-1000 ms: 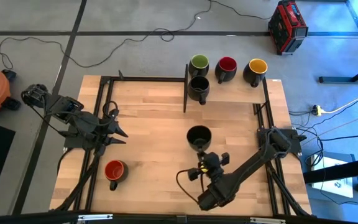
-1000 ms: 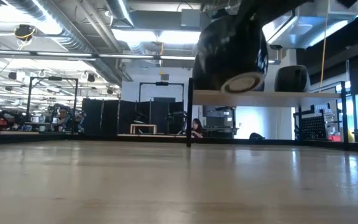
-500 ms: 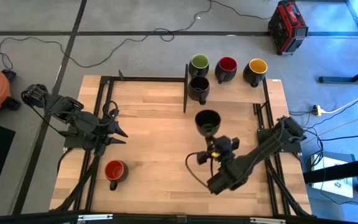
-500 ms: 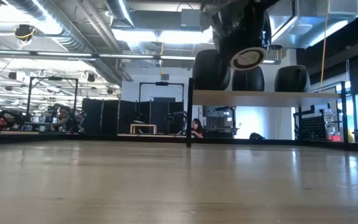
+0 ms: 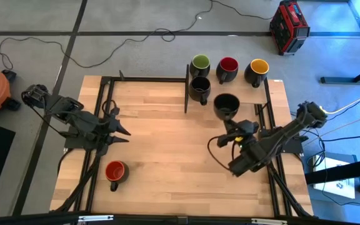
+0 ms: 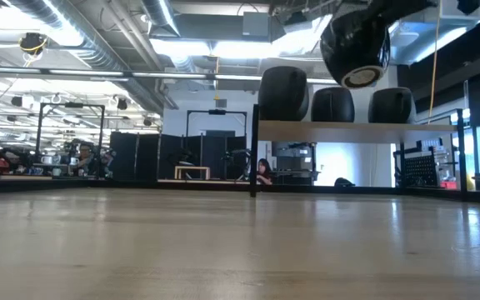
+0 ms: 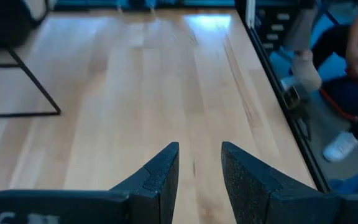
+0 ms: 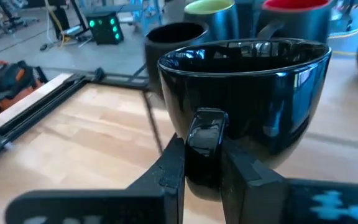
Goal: Place coffee mugs
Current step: Put the black mug on the shelf
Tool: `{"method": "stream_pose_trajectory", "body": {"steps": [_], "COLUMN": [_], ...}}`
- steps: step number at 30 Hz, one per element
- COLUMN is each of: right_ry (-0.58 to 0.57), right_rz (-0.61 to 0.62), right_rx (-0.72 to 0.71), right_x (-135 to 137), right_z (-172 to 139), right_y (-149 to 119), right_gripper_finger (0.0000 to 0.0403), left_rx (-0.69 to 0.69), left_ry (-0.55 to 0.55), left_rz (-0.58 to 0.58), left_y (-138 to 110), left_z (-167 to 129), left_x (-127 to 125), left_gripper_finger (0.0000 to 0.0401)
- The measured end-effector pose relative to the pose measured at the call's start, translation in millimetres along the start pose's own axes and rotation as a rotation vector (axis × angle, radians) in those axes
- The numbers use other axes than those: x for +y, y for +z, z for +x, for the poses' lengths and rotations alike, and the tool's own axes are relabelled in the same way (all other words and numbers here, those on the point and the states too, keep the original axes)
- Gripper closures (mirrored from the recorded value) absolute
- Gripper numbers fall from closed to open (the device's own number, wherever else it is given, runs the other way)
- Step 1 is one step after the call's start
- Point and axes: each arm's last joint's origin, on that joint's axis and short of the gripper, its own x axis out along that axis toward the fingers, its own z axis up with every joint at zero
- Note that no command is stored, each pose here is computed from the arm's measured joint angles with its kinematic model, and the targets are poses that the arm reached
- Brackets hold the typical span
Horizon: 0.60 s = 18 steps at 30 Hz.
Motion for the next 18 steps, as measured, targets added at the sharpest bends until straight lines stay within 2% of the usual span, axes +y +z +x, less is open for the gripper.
{"method": "stream_pose_trajectory", "body": {"steps": [7,18], "right_ry": [-0.044,-0.118], "right_rz": [-0.012,0.005], "right_rx": [-0.096,-0.180], "right_x": [-23.5,-36.5], "right_z": [22.4,56.8], "right_y": [-1.7,-19.5], "right_gripper_finger": [0.0355,0.0355], "left_rx": [-0.091,-0.141], "left_ry": [0.033,0.024], "left_rz": [-0.025,-0.041], "left_y": [8.0,12.9], "left_z": [-0.4,-0.9], "left_x": [-0.5,-1.6], "left_gripper_finger": [0.0287,0.0286]}}
